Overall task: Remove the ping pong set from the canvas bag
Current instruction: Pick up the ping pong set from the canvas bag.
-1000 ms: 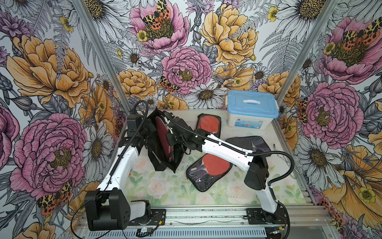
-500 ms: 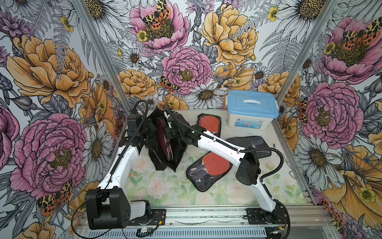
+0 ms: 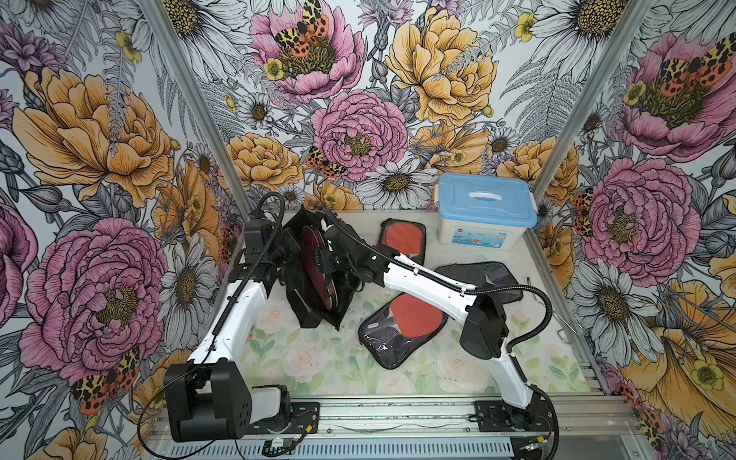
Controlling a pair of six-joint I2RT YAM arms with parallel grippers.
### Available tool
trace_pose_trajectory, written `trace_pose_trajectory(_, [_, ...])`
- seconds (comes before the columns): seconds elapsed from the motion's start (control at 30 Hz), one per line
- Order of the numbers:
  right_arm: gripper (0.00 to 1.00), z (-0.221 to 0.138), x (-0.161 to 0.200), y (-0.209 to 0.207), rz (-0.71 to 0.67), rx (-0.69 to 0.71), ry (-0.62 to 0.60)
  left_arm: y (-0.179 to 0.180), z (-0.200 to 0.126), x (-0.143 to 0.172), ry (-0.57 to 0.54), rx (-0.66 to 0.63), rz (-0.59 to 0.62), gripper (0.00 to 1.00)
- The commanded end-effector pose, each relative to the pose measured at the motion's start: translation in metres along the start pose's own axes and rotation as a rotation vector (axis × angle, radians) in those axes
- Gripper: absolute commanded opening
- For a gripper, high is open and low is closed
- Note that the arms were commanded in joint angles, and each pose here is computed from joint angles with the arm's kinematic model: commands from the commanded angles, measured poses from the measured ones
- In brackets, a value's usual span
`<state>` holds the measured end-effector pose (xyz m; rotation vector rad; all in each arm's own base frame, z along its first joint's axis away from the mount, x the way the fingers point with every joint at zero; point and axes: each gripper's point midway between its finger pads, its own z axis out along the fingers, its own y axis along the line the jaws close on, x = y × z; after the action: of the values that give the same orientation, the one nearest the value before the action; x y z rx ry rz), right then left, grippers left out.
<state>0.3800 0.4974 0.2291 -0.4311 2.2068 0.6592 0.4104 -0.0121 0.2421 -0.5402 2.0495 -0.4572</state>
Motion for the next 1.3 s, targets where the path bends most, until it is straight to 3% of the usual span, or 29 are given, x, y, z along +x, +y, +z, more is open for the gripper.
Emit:
trace_pose_trajectory(0.0, [0.76,0.019,0.004,-0.017,0.051,0.08,-0.026,0.0,0.003,0.003,0.009,0.026,-0.033,0.0])
trace_pose_trajectory(0.43, [0.77,0.085,0.009,-0.049,0.075,0.118,-0.037,0.001,0.002,0.003,0.011,0.026,-0.034,0.0])
trace_pose_trajectory(0.7, [0.71,0.116,0.015,-0.024,0.007,-0.047,-0.029,0.003,0.003,0.001,0.006,0.026,-0.041,0.0])
trace_pose_trajectory(0.73, [0.67,0.12,0.015,-0.023,0.001,-0.057,-0.033,0.004,0.003,0.0,0.005,0.024,-0.043,0.0])
trace_pose_trajectory(0.87, [0.29,0.115,0.0,-0.012,-0.033,-0.094,-0.067,0.004,0.002,-0.001,0.001,0.024,-0.044,0.0])
trace_pose_trajectory(0.97, [0.07,0.095,-0.02,-0.003,-0.065,-0.101,-0.106,0.004,-0.001,-0.004,-0.008,0.02,-0.044,0.0])
trace_pose_trajectory(1.03, [0.01,0.078,-0.033,0.002,-0.087,-0.094,-0.135,0.005,-0.002,-0.008,-0.016,0.015,-0.045,0.0])
trace_pose_trajectory(1.27, [0.0,0.01,-0.075,0.033,-0.154,-0.12,-0.232,0.006,-0.01,-0.025,-0.054,-0.011,-0.051,0.0])
